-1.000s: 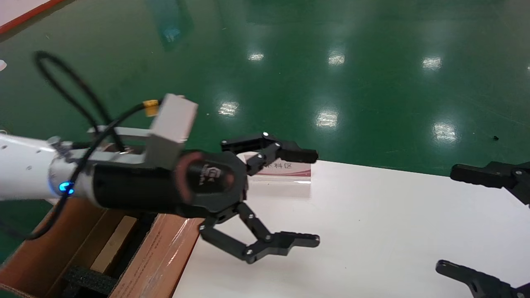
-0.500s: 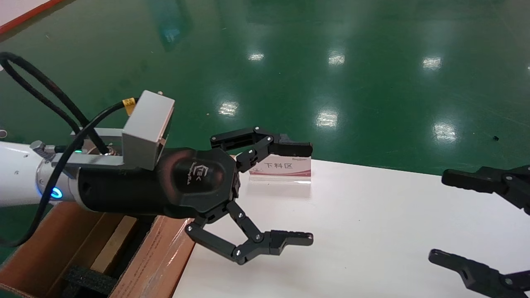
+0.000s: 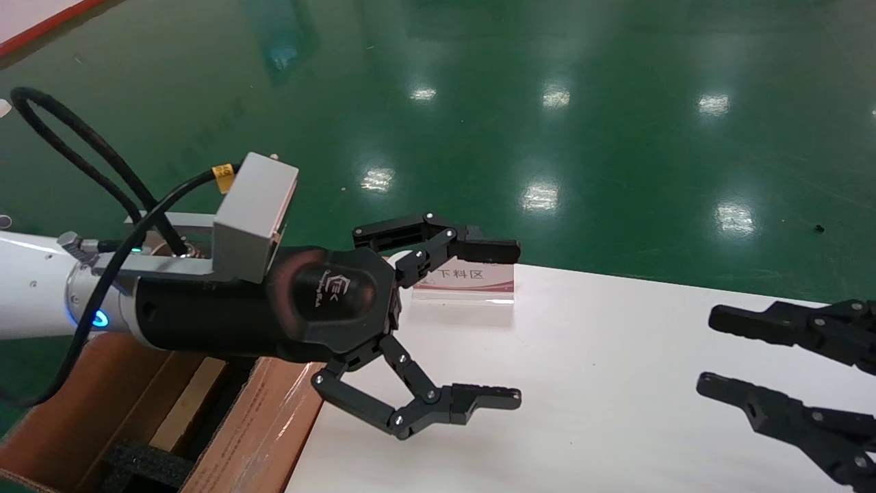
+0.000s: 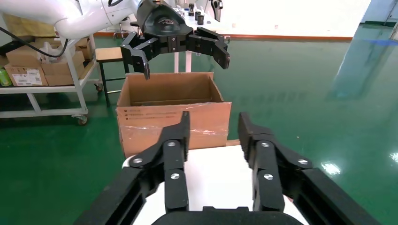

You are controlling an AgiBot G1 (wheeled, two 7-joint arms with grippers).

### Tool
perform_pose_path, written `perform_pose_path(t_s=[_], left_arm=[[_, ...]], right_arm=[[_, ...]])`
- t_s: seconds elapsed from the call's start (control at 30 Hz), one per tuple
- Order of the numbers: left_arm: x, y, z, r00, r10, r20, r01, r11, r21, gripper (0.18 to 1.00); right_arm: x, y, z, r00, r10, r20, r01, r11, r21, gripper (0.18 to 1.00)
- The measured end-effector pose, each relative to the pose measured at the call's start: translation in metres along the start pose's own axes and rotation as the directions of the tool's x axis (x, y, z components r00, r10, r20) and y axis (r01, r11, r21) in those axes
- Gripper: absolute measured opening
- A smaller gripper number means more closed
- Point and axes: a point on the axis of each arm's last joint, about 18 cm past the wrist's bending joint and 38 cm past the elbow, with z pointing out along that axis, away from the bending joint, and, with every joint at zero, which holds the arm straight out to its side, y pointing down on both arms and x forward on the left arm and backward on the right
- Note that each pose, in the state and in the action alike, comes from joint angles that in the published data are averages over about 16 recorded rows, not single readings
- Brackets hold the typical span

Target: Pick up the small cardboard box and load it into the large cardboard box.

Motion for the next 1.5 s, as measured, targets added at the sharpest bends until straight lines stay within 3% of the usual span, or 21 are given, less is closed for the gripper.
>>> perform_pose_path(t_s=[0.3,0.7,1.13,1.5], left_arm=[[-0.0002,0.0002,0.0005,1.000,-0.001,-0.001,0.001,1.000,-0.003,1.001],[-0.0004,0.0004,0.0007,1.000,-0.002,-0.001,0.002,1.000,-0.005,1.001],[-0.0006,0.0004,0.0008,1.000,-0.002,-0.001,0.002,1.000,-0.006,1.001],[-0.0006,0.0004,0.0009,1.000,-0.002,-0.001,0.002,1.000,-0.006,1.001]], right_arm=[[0.0000,0.0000,0.0000,1.000,0.000,0.000,0.000,1.000,0.000,0.370],[0.0000,0.0001,0.0000,1.000,0.000,0.000,0.000,1.000,0.000,0.221],[0.0000,0.0001,0.0000,1.000,0.000,0.000,0.000,1.000,0.000,0.192],[0.0000,0.0001,0.0000,1.000,0.000,0.000,0.000,1.000,0.000,0.231]])
